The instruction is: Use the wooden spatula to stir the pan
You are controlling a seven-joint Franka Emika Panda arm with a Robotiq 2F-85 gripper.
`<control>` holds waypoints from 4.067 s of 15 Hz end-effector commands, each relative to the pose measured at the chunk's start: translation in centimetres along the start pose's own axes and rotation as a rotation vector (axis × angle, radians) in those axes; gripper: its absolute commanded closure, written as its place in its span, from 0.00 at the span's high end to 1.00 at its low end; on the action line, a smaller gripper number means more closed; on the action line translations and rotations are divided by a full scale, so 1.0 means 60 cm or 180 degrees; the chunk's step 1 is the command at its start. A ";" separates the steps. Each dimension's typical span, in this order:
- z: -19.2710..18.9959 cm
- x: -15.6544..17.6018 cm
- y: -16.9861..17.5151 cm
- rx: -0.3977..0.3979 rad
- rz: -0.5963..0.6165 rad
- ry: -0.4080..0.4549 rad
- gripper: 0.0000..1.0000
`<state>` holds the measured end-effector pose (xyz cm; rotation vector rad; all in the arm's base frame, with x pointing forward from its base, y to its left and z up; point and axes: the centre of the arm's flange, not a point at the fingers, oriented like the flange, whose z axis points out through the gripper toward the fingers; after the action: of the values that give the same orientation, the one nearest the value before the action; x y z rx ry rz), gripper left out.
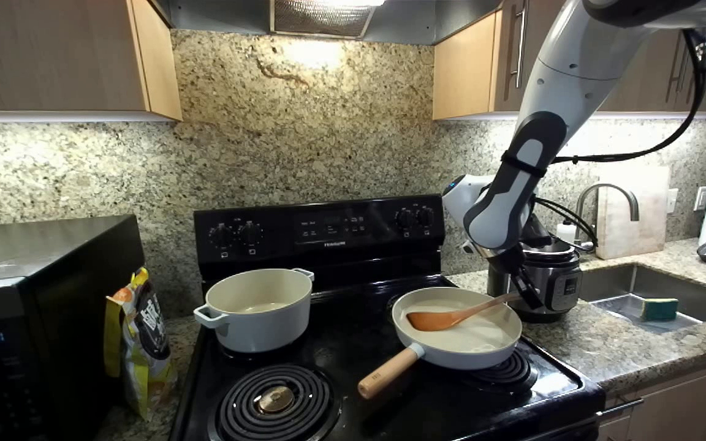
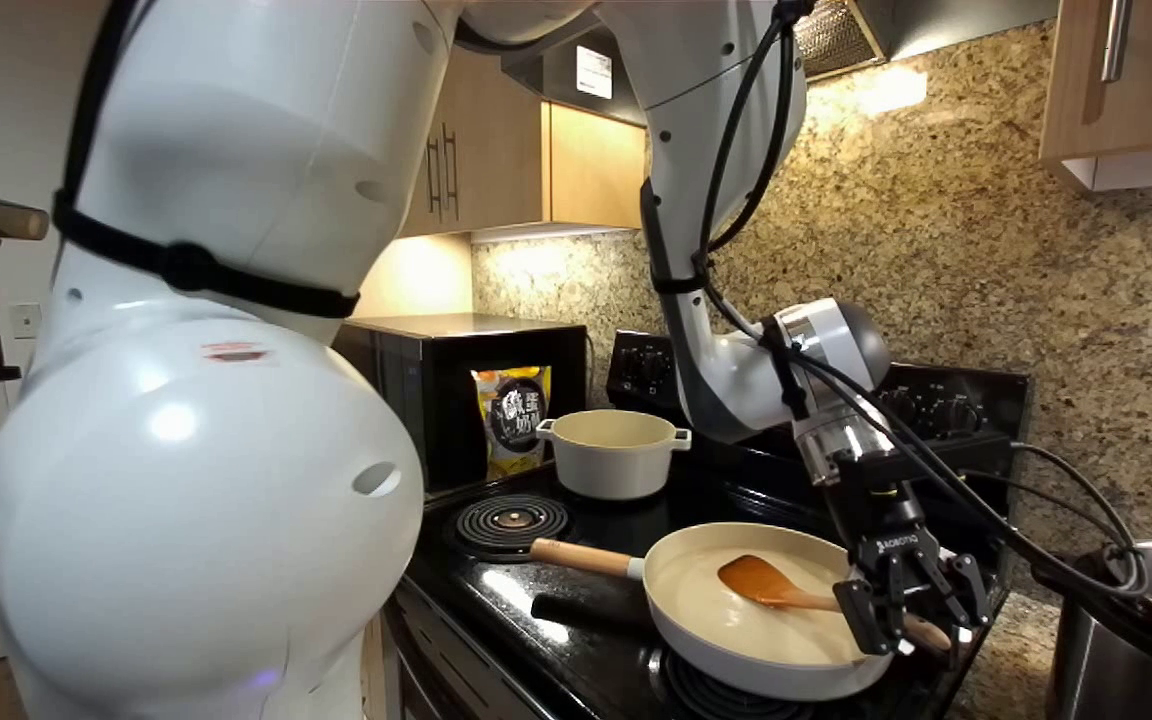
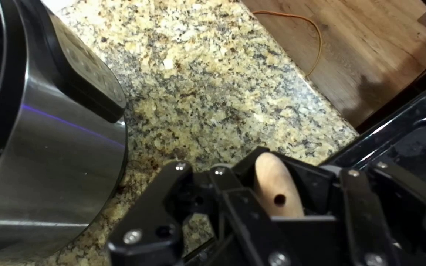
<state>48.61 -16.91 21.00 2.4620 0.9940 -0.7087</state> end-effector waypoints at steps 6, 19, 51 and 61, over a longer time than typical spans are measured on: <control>0.012 -0.011 -0.016 -0.0010 0.0002 -0.0058 0.29; 0.009 -0.009 -0.019 -0.0019 -0.0002 -0.0050 1.00; -0.022 0.013 -0.040 -0.0182 -0.0143 0.0001 0.34; -0.024 0.011 -0.040 -0.0188 -0.0150 0.0002 0.09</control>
<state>48.87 -14.55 20.72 2.4104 1.0683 -0.7019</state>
